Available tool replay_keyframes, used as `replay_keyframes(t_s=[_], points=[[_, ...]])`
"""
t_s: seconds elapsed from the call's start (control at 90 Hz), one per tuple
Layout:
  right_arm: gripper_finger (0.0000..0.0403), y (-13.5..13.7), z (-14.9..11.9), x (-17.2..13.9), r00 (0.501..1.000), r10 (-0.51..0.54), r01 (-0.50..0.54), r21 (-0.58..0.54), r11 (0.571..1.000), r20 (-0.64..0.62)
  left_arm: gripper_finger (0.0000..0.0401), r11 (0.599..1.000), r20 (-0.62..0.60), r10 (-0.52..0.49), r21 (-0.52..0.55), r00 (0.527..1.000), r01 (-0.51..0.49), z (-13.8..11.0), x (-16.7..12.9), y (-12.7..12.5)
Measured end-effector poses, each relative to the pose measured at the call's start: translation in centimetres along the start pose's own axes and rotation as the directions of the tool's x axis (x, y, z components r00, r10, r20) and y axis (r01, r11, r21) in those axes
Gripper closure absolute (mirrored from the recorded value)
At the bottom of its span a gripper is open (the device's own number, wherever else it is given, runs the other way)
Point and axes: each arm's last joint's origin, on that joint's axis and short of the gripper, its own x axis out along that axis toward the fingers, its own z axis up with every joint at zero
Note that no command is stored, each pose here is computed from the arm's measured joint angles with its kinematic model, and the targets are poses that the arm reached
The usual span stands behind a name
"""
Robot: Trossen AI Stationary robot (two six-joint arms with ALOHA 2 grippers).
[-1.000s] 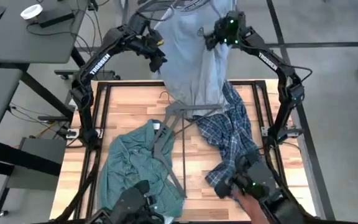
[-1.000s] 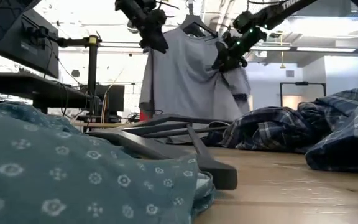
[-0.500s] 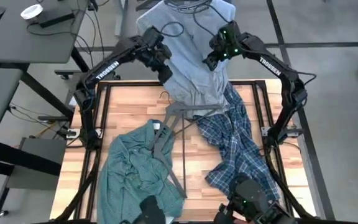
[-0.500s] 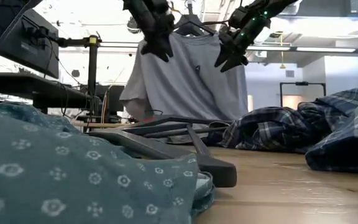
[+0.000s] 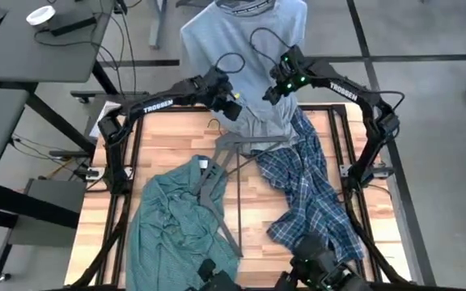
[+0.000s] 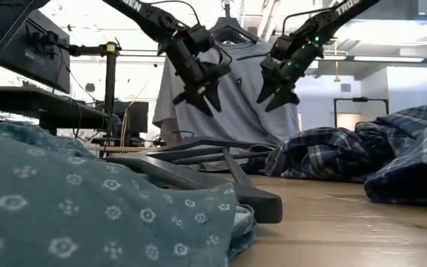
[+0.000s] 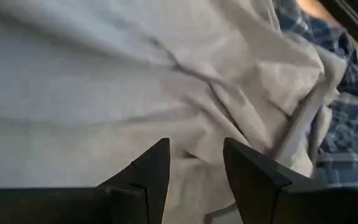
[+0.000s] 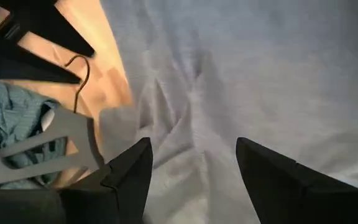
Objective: Hang clothes
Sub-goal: Hang the gray t-shirt on the hanger rack
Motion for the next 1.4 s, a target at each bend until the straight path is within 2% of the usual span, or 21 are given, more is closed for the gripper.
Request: replay_keyframes(t_s=[0.144,0.344,0.467,0.567,0.667,0.811,1.0,1.178,1.3,1.4], points=[[0.0186,-0.1,-1.3,1.8,1.0,0.012,-0.013,0.049,0.999,0.021,0.027,0.997,-0.046,-0.062,-0.042,0.997,0.06,-3.7,2.5,-1.0],[0.0186,-0.2,-2.7,3.1,1.0,0.017,-0.018,0.069,0.997,0.013,0.027,0.996,-0.117,-0.083,0.02,0.99,0.086,-7.0,4.6,-2.7],[0.0186,-0.5,-3.1,3.6,0.999,0.014,-0.017,0.07,0.997,0.037,0.027,0.988,-0.247,-0.12,0.063,0.962,0.14,-9.6,6.9,-3.6],[0.0186,-1.1,-2.9,4.0,0.997,-0.014,0.008,0.065,0.998,0.078,0.027,0.978,-0.343,-0.12,0.121,0.932,0.17,-11.2,7.7,-4.4],[0.0186,-2.5,-2.2,4.3,0.988,-0.034,0.025,0.061,0.998,0.152,0.027,0.974,-0.398,-0.097,0.151,0.912,0.17,-12.0,7.5,-4.7],[0.0186,-5.4,-0.9,4.7,0.958,-0.071,0.054,0.071,0.996,0.278,0.027,0.974,-0.376,-0.098,0.152,0.921,0.166,-11.9,7.3,-5.2],[0.0186,-10.6,1.5,5.3,0.94,-0.142,0.095,0.161,0.982,0.311,0.027,0.975,-0.372,-0.096,0.15,0.923,0.162,-12.0,7.3,-5.4],[0.0186,-15.7,6.1,2.6,0.861,-0.223,0.167,0.159,0.973,0.457,0.027,0.972,-0.374,-0.097,0.163,0.922,0.168,-12.2,7.3,-5.8],[0.0186,-18.3,9.3,-0.8,0.772,-0.285,0.238,0.156,0.958,0.568,0.027,0.971,-0.376,-0.098,0.169,0.921,0.172,-12.3,7.3,-6.0],[0.0186,-19.5,11.0,-4.0,0.703,-0.311,0.271,0.163,0.949,0.64,0.027,0.968,-0.377,-0.098,0.18,0.921,0.177,-12.4,7.3,-6.0]])
